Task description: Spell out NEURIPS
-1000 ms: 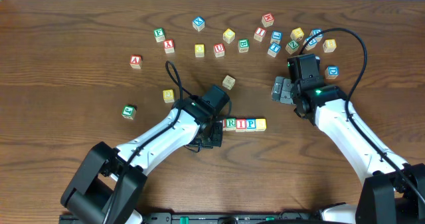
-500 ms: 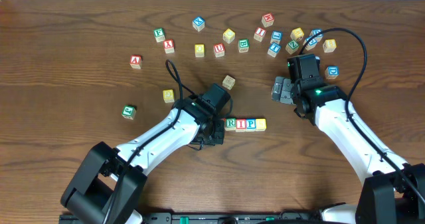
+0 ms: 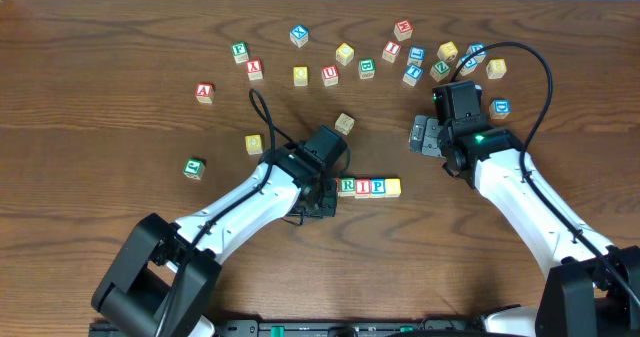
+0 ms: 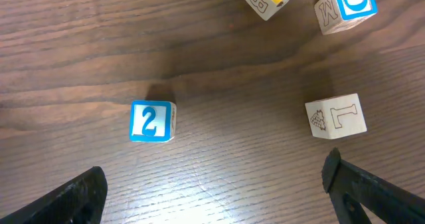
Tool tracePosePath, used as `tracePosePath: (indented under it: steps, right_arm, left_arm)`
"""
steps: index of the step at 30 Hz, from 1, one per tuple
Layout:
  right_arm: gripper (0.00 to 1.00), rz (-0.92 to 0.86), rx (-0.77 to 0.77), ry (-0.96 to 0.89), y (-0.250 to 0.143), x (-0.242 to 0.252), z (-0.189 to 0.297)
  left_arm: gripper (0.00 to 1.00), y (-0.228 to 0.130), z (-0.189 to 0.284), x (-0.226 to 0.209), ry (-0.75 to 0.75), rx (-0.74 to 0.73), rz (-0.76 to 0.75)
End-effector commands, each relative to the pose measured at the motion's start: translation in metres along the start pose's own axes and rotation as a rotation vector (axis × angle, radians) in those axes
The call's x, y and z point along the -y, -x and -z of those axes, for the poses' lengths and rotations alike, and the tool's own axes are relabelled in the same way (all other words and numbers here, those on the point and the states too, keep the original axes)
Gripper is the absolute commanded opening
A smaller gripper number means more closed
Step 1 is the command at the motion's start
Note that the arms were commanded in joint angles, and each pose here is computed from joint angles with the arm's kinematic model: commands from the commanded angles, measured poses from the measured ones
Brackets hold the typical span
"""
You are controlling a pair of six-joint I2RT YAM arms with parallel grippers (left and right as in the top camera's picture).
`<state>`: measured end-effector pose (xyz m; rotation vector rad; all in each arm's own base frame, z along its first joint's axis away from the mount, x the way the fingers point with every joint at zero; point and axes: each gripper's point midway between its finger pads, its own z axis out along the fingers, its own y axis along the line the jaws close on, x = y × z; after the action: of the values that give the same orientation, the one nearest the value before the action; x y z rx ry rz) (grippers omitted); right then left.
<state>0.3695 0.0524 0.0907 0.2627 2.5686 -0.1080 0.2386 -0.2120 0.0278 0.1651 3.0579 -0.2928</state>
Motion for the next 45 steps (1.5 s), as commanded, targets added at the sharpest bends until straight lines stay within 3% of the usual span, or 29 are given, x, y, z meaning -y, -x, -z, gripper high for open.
tracePosePath:
  steps: [1, 18, 45]
  right_arm:
    - [0.99, 0.005, 0.021, -0.011, 0.009, 0.002, 0.002]
    - [0.99, 0.023, 0.023, -0.011, 0.009, 0.002, 0.002]
    - [0.99, 0.025, 0.028, -0.009, 0.010, 0.001, 0.002]
  left_arm:
    - [0.08, 0.008, 0.004, 0.000, 0.014, 0.030, -0.004]
    - [0.08, 0.020, 0.001, 0.005, 0.021, 0.092, -0.022]
    - [0.08, 0.006, -0.004, -0.003, 0.048, 0.046, -0.018]
